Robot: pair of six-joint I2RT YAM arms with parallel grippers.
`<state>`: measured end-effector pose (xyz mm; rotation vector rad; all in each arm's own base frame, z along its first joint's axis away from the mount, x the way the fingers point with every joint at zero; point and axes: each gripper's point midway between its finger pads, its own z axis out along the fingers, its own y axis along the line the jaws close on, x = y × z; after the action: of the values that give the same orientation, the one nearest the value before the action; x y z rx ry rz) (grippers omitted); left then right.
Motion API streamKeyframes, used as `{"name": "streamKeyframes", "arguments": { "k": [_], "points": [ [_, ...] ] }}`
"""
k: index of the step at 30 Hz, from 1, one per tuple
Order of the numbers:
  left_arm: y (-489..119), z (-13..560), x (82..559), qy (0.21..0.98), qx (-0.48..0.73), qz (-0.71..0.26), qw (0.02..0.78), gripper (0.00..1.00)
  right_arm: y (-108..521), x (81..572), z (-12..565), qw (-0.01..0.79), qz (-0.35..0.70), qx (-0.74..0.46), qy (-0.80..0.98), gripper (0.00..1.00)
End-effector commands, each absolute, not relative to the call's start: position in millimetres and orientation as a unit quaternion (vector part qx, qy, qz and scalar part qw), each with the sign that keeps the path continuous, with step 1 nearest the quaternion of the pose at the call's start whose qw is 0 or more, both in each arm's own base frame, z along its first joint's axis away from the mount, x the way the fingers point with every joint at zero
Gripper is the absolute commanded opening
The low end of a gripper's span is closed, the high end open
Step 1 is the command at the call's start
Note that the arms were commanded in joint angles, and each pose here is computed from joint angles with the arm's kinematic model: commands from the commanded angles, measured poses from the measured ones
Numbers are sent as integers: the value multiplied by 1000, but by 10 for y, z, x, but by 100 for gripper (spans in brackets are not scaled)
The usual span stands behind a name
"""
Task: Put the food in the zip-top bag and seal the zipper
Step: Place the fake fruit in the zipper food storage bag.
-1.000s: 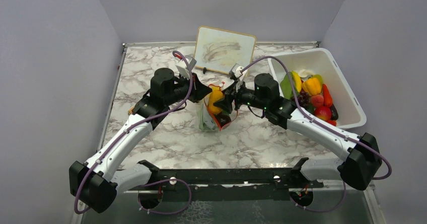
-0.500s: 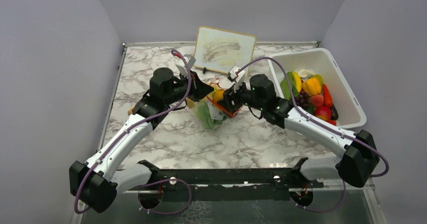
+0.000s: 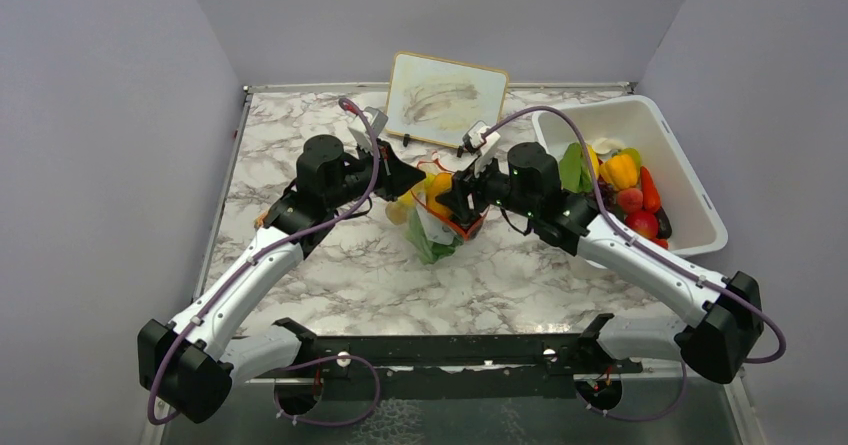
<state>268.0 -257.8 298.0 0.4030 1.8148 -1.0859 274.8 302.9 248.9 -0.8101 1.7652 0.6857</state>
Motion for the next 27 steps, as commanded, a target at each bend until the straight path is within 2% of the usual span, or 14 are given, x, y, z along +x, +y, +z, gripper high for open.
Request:
{"name": "streamKeyframes", "arguments": {
  "k": [1, 10, 16, 23, 27],
  "points": [
    [-2601, 3217, 2653, 705, 183, -458, 509, 0, 2994, 2749, 2552, 518, 284, -322, 740, 41],
    [-2667, 3230, 2590, 690, 187, -487, 502, 0, 3251, 2744, 2045, 457, 323, -321, 764, 43],
    [-2618, 3196, 2609, 691, 184, -473, 514, 0, 3129, 2803, 1760, 440, 277, -319, 792, 60],
    [-2596, 3193, 2634, 695, 186, -461, 519, 0, 2986, 2722, 2388, 476, 275, -319, 772, 76],
    [-2548, 3157, 2667, 703, 186, -442, 525, 0, 2863, 2568, 2687, 482, 283, -320, 765, 79]
  ]
}}
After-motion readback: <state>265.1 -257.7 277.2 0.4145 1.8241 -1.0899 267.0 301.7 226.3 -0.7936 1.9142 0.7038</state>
